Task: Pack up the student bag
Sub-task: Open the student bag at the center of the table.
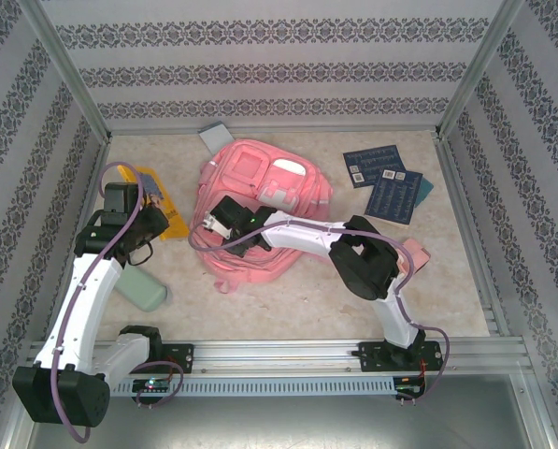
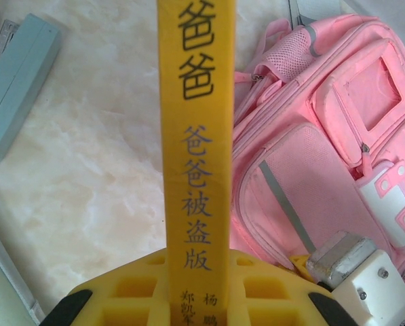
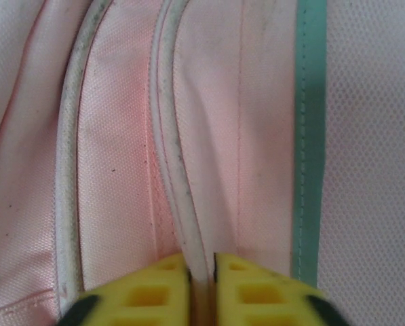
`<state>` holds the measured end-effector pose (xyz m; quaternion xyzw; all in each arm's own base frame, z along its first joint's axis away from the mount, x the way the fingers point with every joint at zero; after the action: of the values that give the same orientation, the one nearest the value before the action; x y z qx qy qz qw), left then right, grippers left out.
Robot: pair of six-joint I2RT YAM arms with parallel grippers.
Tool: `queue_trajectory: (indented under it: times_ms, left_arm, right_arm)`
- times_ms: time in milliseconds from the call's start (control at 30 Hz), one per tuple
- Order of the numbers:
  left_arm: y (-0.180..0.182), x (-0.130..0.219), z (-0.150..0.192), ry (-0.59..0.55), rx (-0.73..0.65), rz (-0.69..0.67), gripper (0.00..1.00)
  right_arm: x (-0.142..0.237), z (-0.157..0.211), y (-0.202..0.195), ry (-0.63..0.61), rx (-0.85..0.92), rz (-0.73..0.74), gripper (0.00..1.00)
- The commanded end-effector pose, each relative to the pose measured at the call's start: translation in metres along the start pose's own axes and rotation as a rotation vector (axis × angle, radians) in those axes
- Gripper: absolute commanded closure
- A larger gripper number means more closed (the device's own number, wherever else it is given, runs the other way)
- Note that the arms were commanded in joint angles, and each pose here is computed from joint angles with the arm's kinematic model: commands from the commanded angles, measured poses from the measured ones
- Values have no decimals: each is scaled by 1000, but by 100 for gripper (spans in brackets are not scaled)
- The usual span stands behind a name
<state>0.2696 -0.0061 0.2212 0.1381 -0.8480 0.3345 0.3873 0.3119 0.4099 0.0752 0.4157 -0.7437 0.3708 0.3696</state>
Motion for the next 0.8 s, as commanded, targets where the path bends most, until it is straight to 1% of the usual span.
queue_trajectory:
  times_ms: [0, 133, 333, 467, 600, 667, 767]
  left_arm:
    - [-20, 12, -13, -56, -10, 90, 100]
    - [-29, 11, -10, -37, 6, 149, 100]
    - [-39, 19, -14, -48, 30, 204, 100]
    - [-43, 28, -18, -66, 46, 226, 100]
    - [-47, 37, -22, -87, 60, 249, 100]
    - [-48, 34, -19, -71, 75, 266, 100]
    - [-54, 21, -10, -23, 134, 335, 100]
  right_arm:
    - [18, -6, -12, -8, -37, 37, 100]
    - [57, -38, -33, -135, -139, 38, 100]
    - [105, -73, -75, -256, -304, 28, 100]
    - [120, -79, -107, -284, -450, 14, 100]
    - [126, -80, -138, -312, -621, -49, 100]
    - [132, -82, -150, -339, -687, -78, 100]
    - [142, -89, -162, -388, -740, -106, 100]
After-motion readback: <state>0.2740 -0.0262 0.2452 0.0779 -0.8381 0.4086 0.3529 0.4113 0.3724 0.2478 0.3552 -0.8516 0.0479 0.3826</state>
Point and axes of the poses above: each hand's point on the last joint's axis, 136 mm out from that joint toward the fingers, its own x axis back along the fingers, its own y axis along the line the jaws close on, z = x × y, the point moved 2 cm from there along x, back along the fingers, and after that the axes turned 7 degrees about x, right-handed, at the moved point
